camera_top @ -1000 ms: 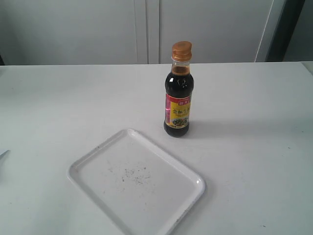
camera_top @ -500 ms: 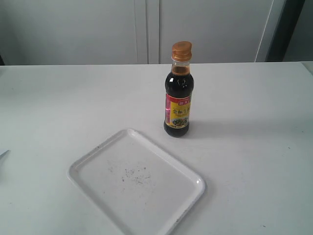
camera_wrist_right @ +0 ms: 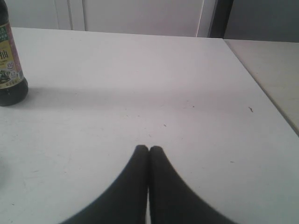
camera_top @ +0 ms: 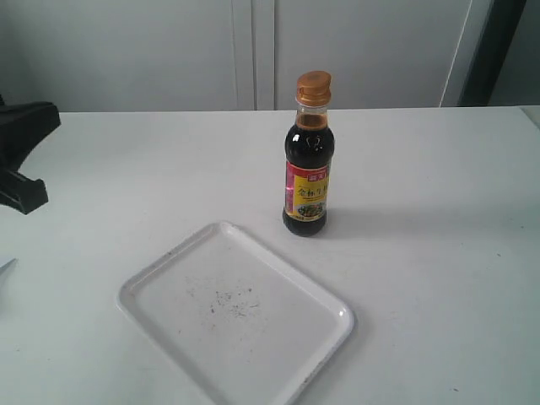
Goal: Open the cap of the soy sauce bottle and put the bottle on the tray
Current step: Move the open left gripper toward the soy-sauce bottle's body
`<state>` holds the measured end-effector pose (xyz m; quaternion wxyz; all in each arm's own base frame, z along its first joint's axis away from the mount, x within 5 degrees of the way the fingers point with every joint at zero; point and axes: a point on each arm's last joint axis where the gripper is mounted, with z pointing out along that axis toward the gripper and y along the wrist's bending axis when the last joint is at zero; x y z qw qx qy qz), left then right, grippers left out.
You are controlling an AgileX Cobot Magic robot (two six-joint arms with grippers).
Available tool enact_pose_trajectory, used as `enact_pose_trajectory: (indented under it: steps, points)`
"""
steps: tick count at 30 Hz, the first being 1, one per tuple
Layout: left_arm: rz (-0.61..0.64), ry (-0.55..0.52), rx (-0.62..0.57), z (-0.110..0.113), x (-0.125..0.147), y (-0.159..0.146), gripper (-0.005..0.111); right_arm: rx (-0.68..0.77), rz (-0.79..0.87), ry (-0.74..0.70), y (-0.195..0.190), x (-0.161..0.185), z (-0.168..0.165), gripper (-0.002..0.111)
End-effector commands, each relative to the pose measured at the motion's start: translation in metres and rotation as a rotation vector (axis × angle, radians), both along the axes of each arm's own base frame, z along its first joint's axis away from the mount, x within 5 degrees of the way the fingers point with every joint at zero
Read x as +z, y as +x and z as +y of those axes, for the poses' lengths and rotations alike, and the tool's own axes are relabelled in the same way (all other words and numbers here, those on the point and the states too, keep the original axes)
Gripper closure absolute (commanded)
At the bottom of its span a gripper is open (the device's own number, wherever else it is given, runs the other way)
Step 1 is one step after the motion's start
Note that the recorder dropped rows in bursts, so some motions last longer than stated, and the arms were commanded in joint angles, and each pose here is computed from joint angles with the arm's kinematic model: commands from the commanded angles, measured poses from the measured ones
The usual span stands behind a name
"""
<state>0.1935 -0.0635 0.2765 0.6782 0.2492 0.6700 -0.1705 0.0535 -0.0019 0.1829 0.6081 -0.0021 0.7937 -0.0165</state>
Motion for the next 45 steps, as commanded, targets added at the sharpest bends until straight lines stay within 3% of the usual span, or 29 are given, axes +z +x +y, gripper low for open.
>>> enact_pose_trajectory:
  steps: [1, 8, 11, 14, 19, 22, 33, 45]
  points:
    - [-0.011, 0.018, -0.112, -0.019, 0.001, 0.003, 0.107, -0.003, -0.003, -0.002, 0.000, -0.001, 0.000, 0.108]
    - [-0.025, 0.062, -0.270, -0.055, 0.000, 0.009, 0.107, -0.003, -0.003, 0.002, 0.000, -0.001, 0.000, 0.108]
    - [-0.026, 0.079, -0.312, -0.066, -0.003, 0.014, 0.100, -0.003, -0.003, 0.002, 0.000, -0.001, 0.000, 0.108]
    - [-0.038, 0.059, -0.358, -0.074, -0.005, 0.019, 0.079, -0.003, -0.003, 0.002, 0.000, -0.001, 0.000, 0.108]
    - [-0.024, -0.018, -0.390, -0.080, -0.014, 0.027, 0.020, -0.003, -0.003, 0.002, 0.000, -0.001, 0.000, 0.108]
    - [-0.022, -0.051, -0.430, -0.084, -0.020, 0.029, 0.003, -0.003, -0.003, 0.002, 0.000, -0.001, 0.000, 0.108]
    - [0.022, -0.015, -0.467, -0.102, -0.056, 0.050, 0.002, -0.003, -0.003, 0.002, 0.000, -0.001, 0.000, 0.108]
    - [0.035, -0.009, -0.472, -0.125, -0.073, 0.084, 0.002, -0.003, -0.003, 0.002, 0.000, -0.001, 0.000, 0.108]
